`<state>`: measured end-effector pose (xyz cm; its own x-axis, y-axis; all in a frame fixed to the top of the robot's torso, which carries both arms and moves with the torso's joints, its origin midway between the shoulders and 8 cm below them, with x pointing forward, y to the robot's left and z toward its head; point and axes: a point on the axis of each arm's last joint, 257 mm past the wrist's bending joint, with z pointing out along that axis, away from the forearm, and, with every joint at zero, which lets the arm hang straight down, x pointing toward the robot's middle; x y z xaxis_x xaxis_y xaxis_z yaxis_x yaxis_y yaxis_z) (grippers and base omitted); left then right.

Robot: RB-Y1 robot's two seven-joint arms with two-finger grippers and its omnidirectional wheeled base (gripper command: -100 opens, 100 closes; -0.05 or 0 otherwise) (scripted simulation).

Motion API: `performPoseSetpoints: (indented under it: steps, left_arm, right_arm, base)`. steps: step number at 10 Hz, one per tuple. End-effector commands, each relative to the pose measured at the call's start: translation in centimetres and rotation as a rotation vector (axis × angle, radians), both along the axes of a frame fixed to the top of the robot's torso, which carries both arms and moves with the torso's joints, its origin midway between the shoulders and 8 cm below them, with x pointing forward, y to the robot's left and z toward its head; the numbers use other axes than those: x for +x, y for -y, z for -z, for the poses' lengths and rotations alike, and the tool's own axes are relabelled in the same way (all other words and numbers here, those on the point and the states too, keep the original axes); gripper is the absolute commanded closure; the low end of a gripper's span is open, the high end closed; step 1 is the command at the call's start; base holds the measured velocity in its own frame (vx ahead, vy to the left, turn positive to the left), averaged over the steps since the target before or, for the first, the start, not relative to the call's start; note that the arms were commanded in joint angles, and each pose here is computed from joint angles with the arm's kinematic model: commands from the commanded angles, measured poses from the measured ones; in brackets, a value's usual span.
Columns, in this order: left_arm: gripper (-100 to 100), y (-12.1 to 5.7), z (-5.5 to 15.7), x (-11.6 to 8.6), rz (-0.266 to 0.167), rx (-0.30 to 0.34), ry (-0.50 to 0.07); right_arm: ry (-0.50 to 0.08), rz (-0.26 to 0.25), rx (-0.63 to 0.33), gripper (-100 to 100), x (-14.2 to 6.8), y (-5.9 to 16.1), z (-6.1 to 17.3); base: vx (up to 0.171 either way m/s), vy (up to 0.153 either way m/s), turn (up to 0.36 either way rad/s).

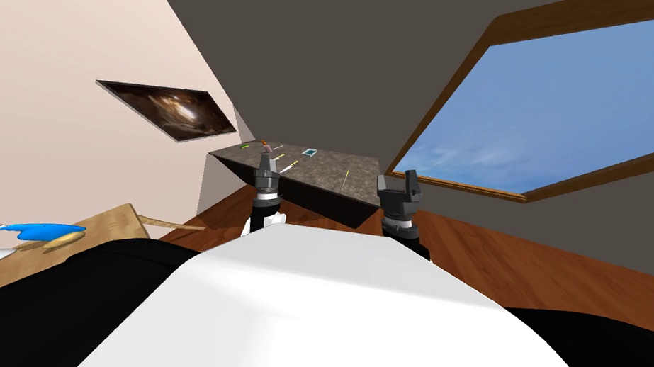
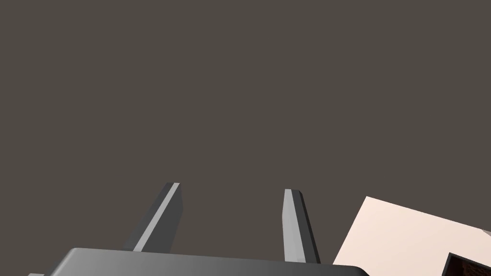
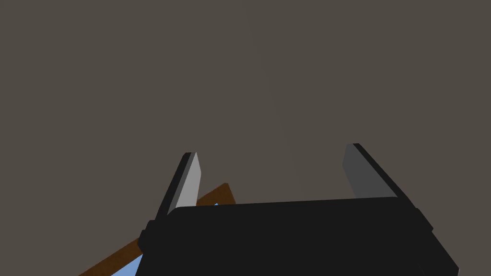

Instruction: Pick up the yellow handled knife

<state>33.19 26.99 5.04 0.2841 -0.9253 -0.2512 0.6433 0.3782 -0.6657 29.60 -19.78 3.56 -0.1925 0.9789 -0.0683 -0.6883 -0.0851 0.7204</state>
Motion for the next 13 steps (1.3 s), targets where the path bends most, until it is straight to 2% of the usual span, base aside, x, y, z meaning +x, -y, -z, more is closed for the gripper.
performPoseSetpoints:
  steps: [1, 2, 3, 4, 5, 6, 7, 8, 9, 10, 11, 12, 13]
  left_arm:
    - [0, 0.0, 0.0, 0.0, 0.000, 0.000, 0.000]
    - [0, 0.0, 0.0, 0.0, 0.000, 0.000, 0.000]
    - [0, 0.0, 0.0, 0.0, 0.000, 0.000, 0.000]
    - [0, 0.0, 0.0, 0.0, 0.000, 0.000, 0.000]
    - [0, 0.0, 0.0, 0.0, 0.000, 0.000, 0.000]
    - [0, 0.0, 0.0, 0.0, 0.000, 0.000, 0.000]
    - [0, 0.0, 0.0, 0.0, 0.000, 0.000, 0.000]
    - [0, 0.0, 0.0, 0.0, 0.000, 0.000, 0.000]
    - [0, 0.0, 0.0, 0.0, 0.000, 0.000, 0.000]
    - [0, 0.0, 0.0, 0.0, 0.000, 0.000, 0.000]
    - [0, 0.0, 0.0, 0.0, 0.000, 0.000, 0.000]
    - [0, 0.0, 0.0, 0.0, 0.000, 0.000, 0.000]
    - [0, 0.0, 0.0, 0.0, 0.000, 0.000, 0.000]
  right_arm:
    - [-0.025, -0.030, -0.010, -100, 0.0, -0.8, 0.7]
    - [-0.071, -0.076, -0.006, -100, 0.0, -1.9, 2.1]
    - [-0.075, -0.084, -0.015, -100, 0.0, -2.1, 2.2]
    - [-0.128, -0.133, -0.007, -100, -0.1, -3.3, 3.8]
    - [-0.133, -0.142, -0.021, -100, -0.1, -3.5, 4.0]
    - [-0.191, -0.189, -0.008, -100, -0.3, -4.6, 5.7]
    - [-0.198, -0.201, -0.027, -100, -0.4, -4.9, 6.0]
    - [-0.261, -0.245, -0.014, -100, -0.7, -5.9, 7.9]
    - [-0.271, -0.262, -0.037, -100, -0.9, -6.2, 8.3]
    - [-0.334, -0.296, -0.031, -100, -1.2, -6.8, 10.2]
    - [-0.351, -0.322, -0.046, -100, -1.7, -7.4, 10.8]
    - [-0.352, -0.324, -0.049, -100, -1.7, -7.4, 10.8]
    - [-0.430, -0.371, -0.043, -100, -2.4, -8.4, 13.2]
  base:
    - [-0.024, 0.053, 0.061]
    - [-0.036, 0.076, 0.115]
    - [-0.030, 0.066, 0.052]
    - [-0.032, 0.080, 0.151]
    - [-0.030, 0.065, 0.064]
    - [-0.043, 0.077, 0.154]
    - [-0.037, 0.064, 0.076]
    - [-0.032, 0.093, 0.114]
    - [-0.030, 0.088, 0.094]
    - [-0.054, 0.131, 0.188]
    - [-0.037, 0.106, 0.092]
    - [-0.004, 0.038, -0.004]
    - [-0.024, 0.094, 0.204]
